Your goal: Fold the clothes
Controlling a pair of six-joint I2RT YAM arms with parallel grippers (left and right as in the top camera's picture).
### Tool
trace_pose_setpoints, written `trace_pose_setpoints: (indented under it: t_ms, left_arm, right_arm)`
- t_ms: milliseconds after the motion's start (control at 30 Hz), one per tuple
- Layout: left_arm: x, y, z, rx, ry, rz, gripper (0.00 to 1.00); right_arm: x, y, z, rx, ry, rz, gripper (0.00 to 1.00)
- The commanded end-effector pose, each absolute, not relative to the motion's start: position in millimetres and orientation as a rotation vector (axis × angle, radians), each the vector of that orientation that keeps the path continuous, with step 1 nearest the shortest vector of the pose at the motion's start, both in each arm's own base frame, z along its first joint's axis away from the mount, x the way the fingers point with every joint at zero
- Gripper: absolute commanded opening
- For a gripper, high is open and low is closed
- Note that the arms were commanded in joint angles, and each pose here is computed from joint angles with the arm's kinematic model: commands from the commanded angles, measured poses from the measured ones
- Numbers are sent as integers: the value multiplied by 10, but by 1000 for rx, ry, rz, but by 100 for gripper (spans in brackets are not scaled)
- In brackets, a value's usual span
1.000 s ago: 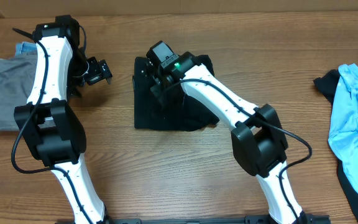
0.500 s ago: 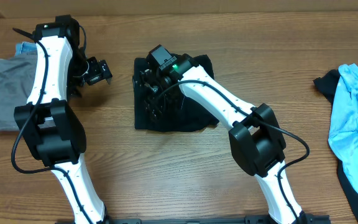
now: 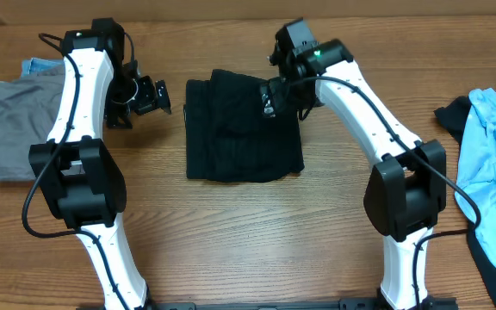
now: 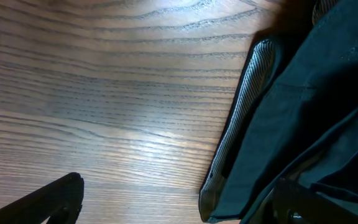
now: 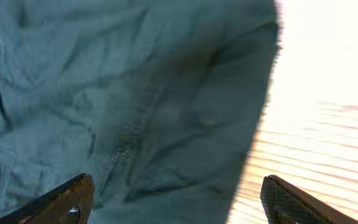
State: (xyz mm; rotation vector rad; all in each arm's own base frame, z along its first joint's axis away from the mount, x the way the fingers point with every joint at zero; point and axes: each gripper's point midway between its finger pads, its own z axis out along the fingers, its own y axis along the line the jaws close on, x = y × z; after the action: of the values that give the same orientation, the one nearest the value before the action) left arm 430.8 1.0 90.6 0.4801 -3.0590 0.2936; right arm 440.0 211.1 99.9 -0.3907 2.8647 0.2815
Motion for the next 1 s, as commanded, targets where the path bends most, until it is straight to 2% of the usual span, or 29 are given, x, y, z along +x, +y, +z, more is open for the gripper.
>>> trace_pose_setpoints:
  t_ms: [0, 267, 367, 500, 567, 633, 700, 733, 833, 967]
  left_arm:
    - [4338, -10, 1018, 445, -3095, 319, 100]
    - [4348, -10, 1018, 444, -3099, 320, 100]
    - [4355, -7, 1018, 444, -3102, 321, 100]
    - [4355, -7, 1018, 445, -3102, 320, 100]
    - [4354, -7, 1018, 445, -3101, 320, 100]
    - [4356, -7, 1018, 444, -3102, 320, 100]
    - [4355, -7, 1018, 445, -3102, 320, 100]
    - [4355, -7, 1018, 444, -3102, 320, 100]
    - [4355, -6, 1018, 444, -3102, 320, 100]
    - [4360, -1, 1017, 445, -3105, 316, 100]
  right_arm:
    - [4238, 2412, 923, -432, 2871, 541, 90]
    - [4153, 2569, 832, -472, 2861, 650, 88]
    - [4138, 2611, 773, -479, 2850, 692, 78]
    - [4142, 2613, 771, -480, 2848, 692, 73]
    - [4141, 2629, 776, -484, 2844, 699, 50]
    - [4149, 2657, 783, -492, 2834, 701, 34]
    - [4153, 2687, 790, -500, 2824, 704, 8]
    - [4158, 2697, 793, -503, 2819, 704, 4]
    - [4283, 2767, 887, -514, 2751, 724, 4]
    - [4500, 3205, 1440, -627, 2494, 931, 4]
